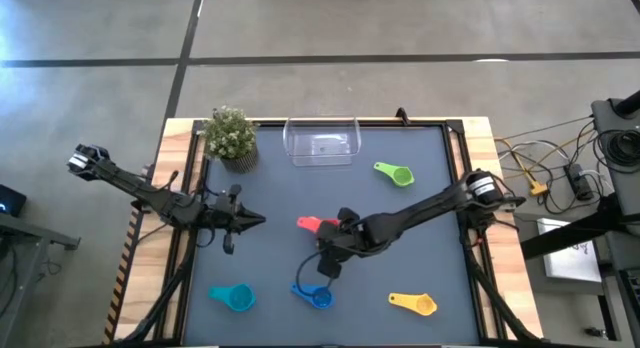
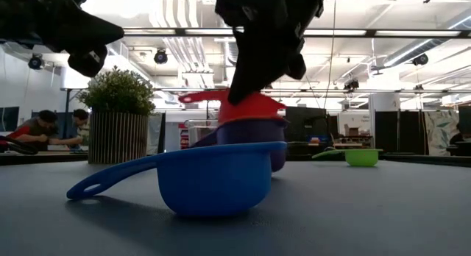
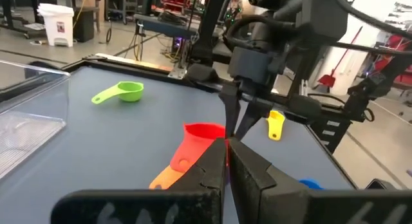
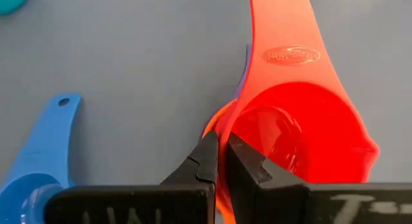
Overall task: Nest measuring cups in basket
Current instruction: Stack the red measuring cup on top of the orange measuring cup
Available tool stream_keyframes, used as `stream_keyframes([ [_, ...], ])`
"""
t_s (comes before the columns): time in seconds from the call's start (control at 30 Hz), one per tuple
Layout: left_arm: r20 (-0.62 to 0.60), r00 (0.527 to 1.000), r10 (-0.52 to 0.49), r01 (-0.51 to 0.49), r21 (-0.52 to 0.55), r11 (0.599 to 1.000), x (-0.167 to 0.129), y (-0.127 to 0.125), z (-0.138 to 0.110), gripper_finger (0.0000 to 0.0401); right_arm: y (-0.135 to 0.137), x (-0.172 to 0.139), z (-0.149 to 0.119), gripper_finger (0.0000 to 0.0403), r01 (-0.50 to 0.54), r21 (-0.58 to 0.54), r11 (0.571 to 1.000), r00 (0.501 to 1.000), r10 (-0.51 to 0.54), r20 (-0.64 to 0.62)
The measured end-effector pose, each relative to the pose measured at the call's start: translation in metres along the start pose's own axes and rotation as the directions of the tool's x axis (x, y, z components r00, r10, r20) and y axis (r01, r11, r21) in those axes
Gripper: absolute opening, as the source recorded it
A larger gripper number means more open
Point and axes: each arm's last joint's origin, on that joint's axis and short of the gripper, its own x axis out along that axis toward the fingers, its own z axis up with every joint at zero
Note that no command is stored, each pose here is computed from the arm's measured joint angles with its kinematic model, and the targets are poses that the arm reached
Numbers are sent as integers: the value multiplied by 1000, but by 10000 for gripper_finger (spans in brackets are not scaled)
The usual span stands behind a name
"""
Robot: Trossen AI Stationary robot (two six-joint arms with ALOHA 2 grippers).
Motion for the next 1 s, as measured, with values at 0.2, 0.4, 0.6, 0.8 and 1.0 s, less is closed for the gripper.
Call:
stream_keyframes([
  [0.2, -17, 1000, 5, -5, 2, 1000, 1, 0, -2, 0, 0, 0, -1, 9, -10, 9, 1000, 1000, 10, -17],
  [0.4, -29, 1000, 8, -7, 8, 1000, 2, 0, -4, 0, 0, -1, -2, 9, -42, 32, 999, 998, 44, -55],
  [0.6, -29, 1000, 8, -7, 8, 1000, 2, 0, -4, 0, -1, -1, -5, 9, -26, 33, 999, 996, 29, -81],
  [0.8, -29, 1000, 8, -7, 5, 1000, 2, 0, -4, 0, -1, -1, -5, 25, -23, 23, 999, 996, 25, -80],
  [1.0, -26, 1000, 7, -7, 3, 1000, 2, 0, -3, 0, -1, -1, -5, 71, -24, 1, 1000, 996, 24, -80],
])
